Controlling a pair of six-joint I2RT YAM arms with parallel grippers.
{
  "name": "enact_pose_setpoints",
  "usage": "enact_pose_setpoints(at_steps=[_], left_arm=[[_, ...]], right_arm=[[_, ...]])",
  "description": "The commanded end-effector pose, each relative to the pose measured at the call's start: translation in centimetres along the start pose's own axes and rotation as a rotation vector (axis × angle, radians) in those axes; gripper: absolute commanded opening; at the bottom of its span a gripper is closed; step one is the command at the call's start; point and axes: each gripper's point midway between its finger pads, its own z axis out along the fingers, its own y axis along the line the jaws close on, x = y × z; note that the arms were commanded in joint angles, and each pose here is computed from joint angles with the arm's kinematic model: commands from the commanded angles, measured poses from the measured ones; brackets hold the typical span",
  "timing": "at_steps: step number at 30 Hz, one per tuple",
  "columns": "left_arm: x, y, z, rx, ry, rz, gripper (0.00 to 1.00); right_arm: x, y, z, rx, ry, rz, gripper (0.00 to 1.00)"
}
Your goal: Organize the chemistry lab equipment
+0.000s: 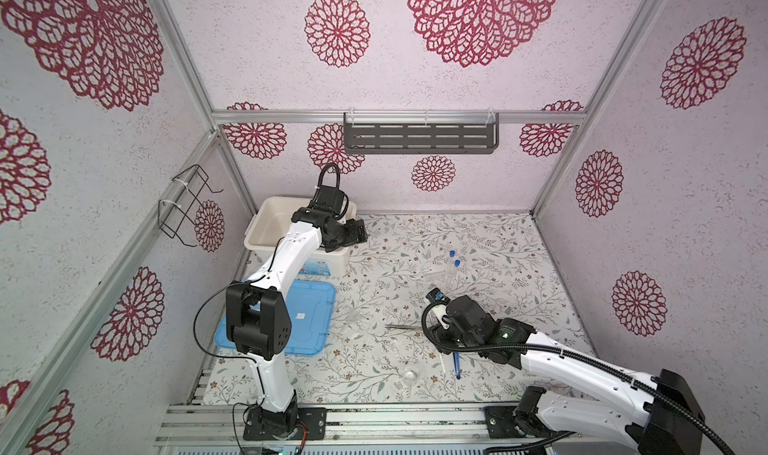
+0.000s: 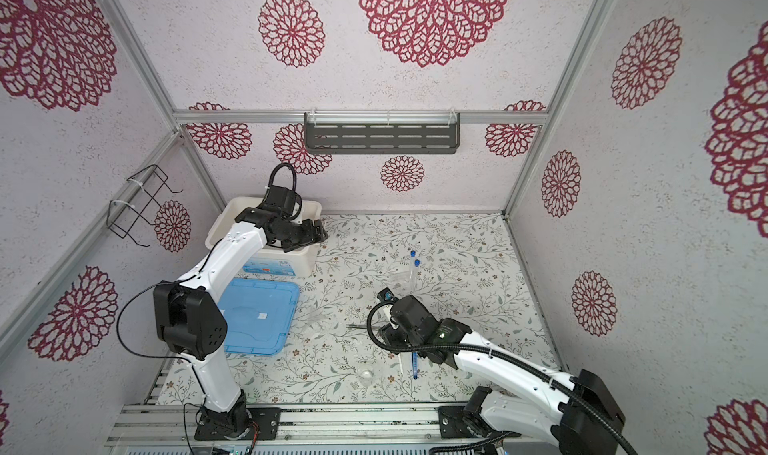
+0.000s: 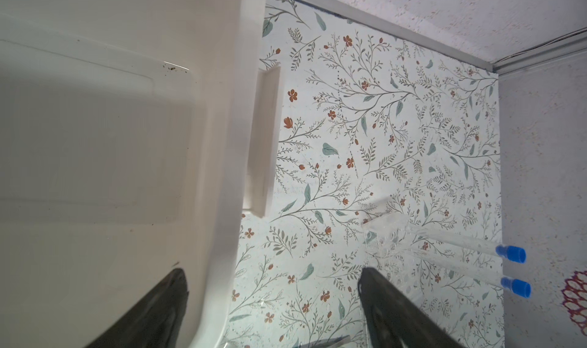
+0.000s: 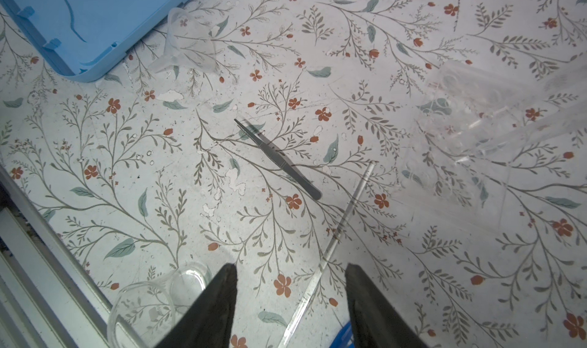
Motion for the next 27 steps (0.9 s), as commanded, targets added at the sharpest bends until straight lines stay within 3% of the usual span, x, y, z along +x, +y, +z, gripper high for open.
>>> enact_pose_setpoints(at_steps=[1,4,16,27], left_arm=[[-0.5,-1.0,0.0,0.024,0.004,0.001,0.85],[0.0,-2.9,1.3,0.082,0.052,0.012,0.81],[1.5,-10.6,5.0,0.217,0.120,0.034,0.82],[2.9,-16.1,4.2,0.338,0.161,0.075,0.83]], right_arm=[[-1.0,0.0,-1.1,0.004,-0.036,-0.027,0.59],[-0.9,-0.2,-1.4,0.010,-0.050,-0.039,0.59],[-0.8,0.0,-1.7,-0.043,-0.106,-0.041,0.60],[-0.2,4.5,0.5,-0.285,0.034,-0.283,0.59]])
